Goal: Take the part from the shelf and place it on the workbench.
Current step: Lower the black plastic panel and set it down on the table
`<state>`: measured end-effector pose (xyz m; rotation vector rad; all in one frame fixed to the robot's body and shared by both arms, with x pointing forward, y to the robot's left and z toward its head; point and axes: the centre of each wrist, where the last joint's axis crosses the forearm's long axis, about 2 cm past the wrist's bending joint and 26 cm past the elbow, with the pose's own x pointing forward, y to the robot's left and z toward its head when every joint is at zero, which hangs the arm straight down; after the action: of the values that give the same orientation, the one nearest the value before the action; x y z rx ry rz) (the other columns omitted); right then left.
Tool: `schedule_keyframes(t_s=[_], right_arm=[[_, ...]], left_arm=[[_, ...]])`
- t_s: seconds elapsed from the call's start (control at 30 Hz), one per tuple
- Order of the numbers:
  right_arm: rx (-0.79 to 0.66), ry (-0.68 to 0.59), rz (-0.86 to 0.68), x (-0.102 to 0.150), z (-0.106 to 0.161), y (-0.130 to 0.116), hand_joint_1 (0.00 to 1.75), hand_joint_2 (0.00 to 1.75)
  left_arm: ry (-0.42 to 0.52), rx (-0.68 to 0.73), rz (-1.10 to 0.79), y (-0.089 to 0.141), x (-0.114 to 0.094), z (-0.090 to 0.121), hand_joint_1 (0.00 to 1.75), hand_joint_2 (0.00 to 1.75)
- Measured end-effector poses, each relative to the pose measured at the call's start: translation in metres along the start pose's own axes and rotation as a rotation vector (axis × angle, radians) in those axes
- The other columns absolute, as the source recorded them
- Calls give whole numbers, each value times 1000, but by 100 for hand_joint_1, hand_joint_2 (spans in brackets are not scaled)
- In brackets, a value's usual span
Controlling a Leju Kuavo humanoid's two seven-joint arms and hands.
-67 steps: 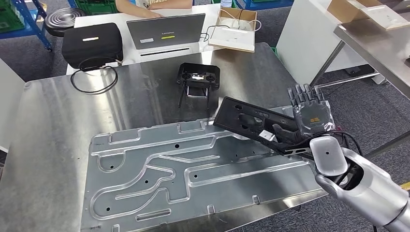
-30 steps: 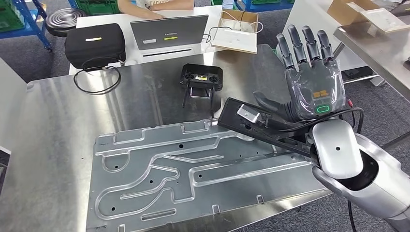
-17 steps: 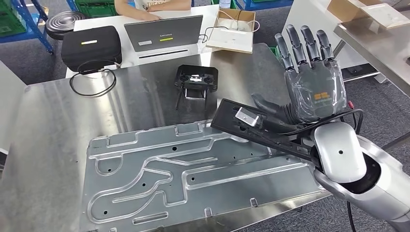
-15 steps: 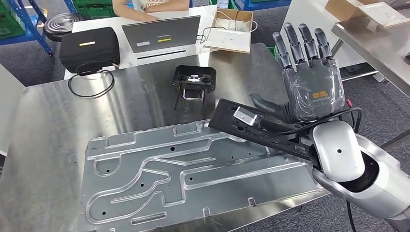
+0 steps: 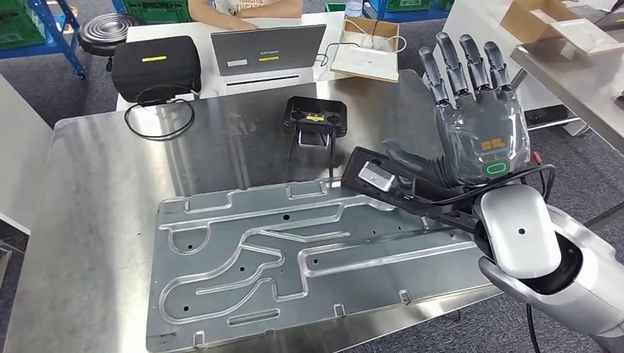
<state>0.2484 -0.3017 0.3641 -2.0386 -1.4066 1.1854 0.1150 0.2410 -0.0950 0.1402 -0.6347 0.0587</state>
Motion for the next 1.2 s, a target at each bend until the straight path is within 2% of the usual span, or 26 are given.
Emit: schedule_keyframes(t_s=[1.2], right_arm=[[0,-7,-8,-4,-5,-6,0,0]], left_arm=[[1,7,-3,2,-1,0,0,0]])
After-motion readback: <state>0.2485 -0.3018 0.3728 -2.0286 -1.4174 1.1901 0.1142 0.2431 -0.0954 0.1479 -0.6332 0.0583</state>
